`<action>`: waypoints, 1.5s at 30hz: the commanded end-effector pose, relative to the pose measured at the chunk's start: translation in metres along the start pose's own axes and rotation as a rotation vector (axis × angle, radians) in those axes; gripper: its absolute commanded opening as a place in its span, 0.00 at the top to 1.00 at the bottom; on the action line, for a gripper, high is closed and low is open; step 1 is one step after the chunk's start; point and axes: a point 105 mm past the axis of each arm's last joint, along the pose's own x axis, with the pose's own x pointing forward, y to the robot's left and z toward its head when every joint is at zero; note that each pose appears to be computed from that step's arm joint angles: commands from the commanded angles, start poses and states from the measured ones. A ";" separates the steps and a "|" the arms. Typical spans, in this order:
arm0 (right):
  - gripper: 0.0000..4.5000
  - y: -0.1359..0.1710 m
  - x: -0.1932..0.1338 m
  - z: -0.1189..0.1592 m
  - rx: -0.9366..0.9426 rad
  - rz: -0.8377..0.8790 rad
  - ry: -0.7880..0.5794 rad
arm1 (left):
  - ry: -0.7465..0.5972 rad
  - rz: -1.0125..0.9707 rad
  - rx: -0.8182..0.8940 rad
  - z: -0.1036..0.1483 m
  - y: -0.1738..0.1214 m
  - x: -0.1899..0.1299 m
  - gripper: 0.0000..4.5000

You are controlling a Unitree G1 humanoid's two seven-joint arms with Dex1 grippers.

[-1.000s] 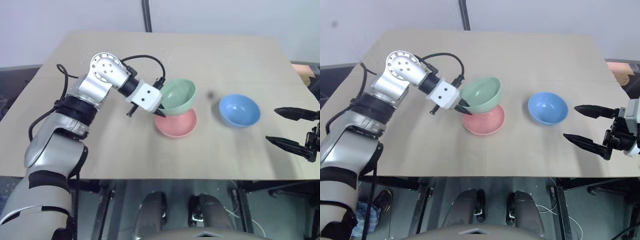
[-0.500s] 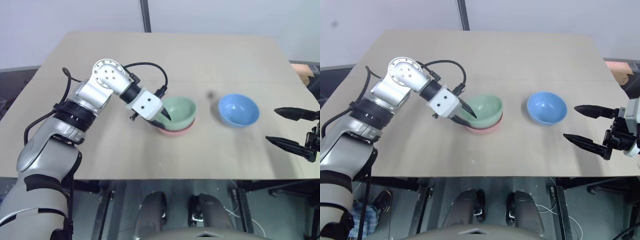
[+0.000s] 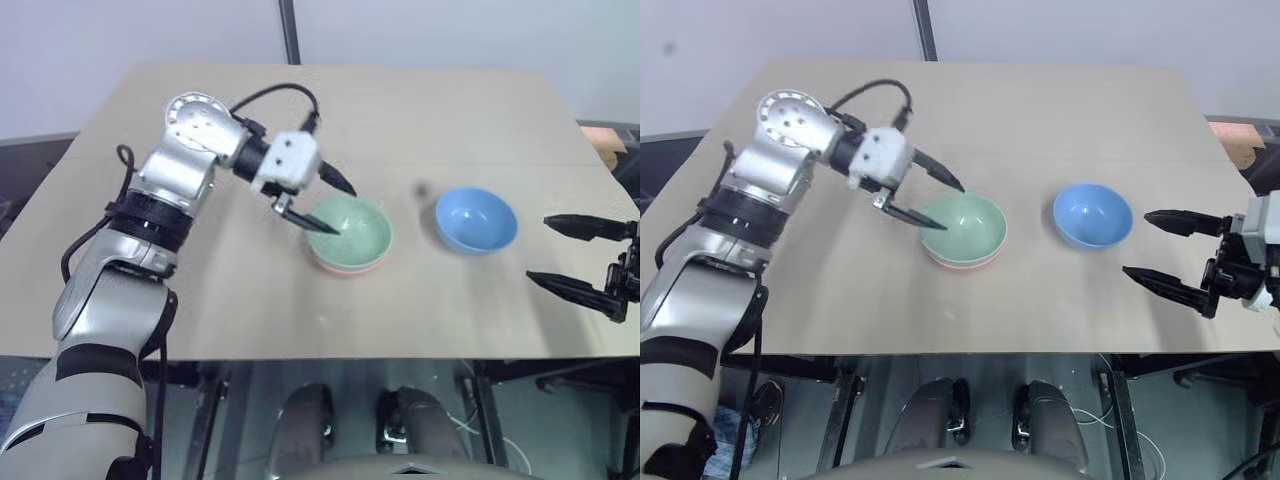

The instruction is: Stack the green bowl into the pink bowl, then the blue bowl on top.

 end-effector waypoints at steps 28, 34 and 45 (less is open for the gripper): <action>0.00 -0.058 0.113 -0.078 -0.030 0.062 0.498 | -0.047 0.396 -0.413 -0.039 -0.056 -0.132 0.26; 0.39 -0.057 0.121 -0.084 -0.040 0.106 0.538 | -0.049 0.392 -0.416 -0.039 -0.059 -0.132 0.26; 1.00 -0.050 0.127 -0.067 -0.106 0.136 0.496 | -0.054 0.383 -0.423 -0.043 -0.062 -0.128 0.26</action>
